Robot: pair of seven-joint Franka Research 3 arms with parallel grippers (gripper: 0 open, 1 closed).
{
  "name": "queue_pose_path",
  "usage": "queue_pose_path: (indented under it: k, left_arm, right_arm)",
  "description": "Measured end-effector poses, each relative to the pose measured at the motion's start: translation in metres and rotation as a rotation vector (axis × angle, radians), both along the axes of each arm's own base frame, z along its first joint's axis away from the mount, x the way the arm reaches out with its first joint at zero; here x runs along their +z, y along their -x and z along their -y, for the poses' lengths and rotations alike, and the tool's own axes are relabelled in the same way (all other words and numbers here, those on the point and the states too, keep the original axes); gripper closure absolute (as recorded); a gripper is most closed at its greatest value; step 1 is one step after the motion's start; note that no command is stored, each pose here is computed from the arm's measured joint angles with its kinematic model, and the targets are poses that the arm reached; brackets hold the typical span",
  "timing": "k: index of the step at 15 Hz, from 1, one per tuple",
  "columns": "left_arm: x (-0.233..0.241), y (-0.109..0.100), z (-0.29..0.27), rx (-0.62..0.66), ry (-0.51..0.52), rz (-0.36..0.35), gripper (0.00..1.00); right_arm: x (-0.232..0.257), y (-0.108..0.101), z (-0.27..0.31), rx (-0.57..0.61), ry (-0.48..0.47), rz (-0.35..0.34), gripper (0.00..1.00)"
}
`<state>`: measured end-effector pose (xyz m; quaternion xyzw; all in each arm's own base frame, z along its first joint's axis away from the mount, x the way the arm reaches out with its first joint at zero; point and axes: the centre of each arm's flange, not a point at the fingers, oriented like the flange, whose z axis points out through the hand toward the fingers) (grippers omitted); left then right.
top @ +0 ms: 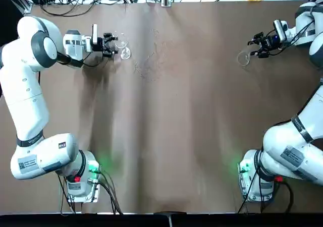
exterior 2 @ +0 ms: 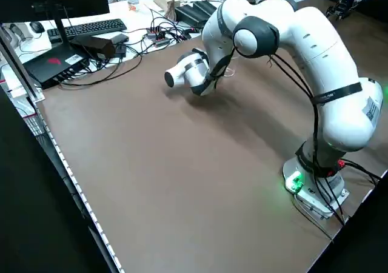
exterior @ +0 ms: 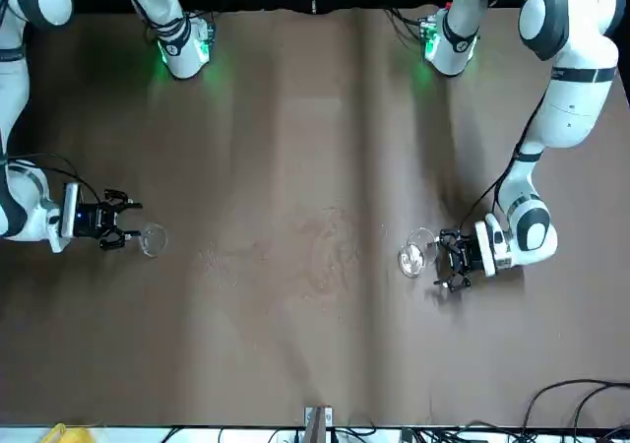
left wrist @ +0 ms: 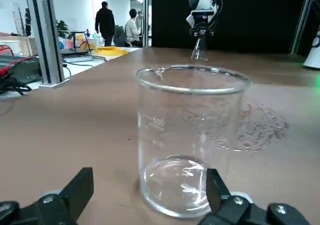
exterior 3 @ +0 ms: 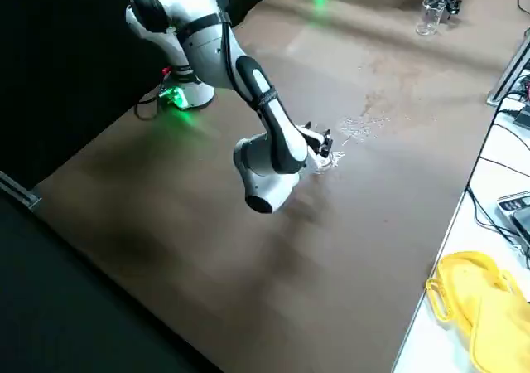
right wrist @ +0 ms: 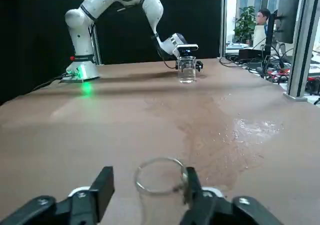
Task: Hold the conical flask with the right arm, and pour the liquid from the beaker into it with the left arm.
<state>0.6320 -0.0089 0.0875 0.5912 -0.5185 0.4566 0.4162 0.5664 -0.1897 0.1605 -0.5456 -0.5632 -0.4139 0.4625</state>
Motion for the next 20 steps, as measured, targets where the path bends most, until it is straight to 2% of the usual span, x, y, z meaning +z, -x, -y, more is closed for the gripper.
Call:
queue_pose_path:
  k: [2, 3, 5, 6, 11, 13, 16, 20]
  left_arm:
    - [0.006, -0.009, -0.003, 0.011, -0.016, 0.019, 0.01]
    - [0.01, -0.013, -0.006, 0.016, -0.021, 0.029, 0.01]
    - [0.019, -0.023, -0.009, 0.025, -0.028, 0.045, 0.01]
    - [0.022, -0.027, -0.01, 0.03, -0.033, 0.046, 0.01]
    - [0.023, -0.032, -0.017, 0.067, -0.054, -0.008, 0.01]
    - [0.016, -0.025, -0.024, 0.076, -0.054, -0.028, 0.01]
    - [-0.003, -0.003, -0.017, 0.061, -0.041, -0.075, 0.01]
    - [-0.01, 0.016, 0.001, 0.0, -0.006, -0.035, 0.0]
  right_arm:
    - [-0.007, 0.001, 0.0, -0.003, 0.001, 0.009, 0.37]
    - [-0.008, 0.001, 0.0, -0.003, 0.001, 0.009, 0.46]
    - [-0.01, 0.002, 0.0, -0.004, 0.0, 0.009, 0.5]
    - [-0.01, 0.001, 0.0, -0.007, -0.003, 0.012, 0.58]
    - [-0.01, 0.0, -0.002, -0.007, -0.006, 0.013, 0.61]
    - [-0.01, -0.003, -0.007, -0.015, -0.012, 0.012, 0.61]
    - [-0.009, -0.011, -0.019, -0.02, -0.021, 0.021, 0.61]
    - [-0.005, -0.018, -0.028, -0.012, -0.017, 0.019, 0.61]
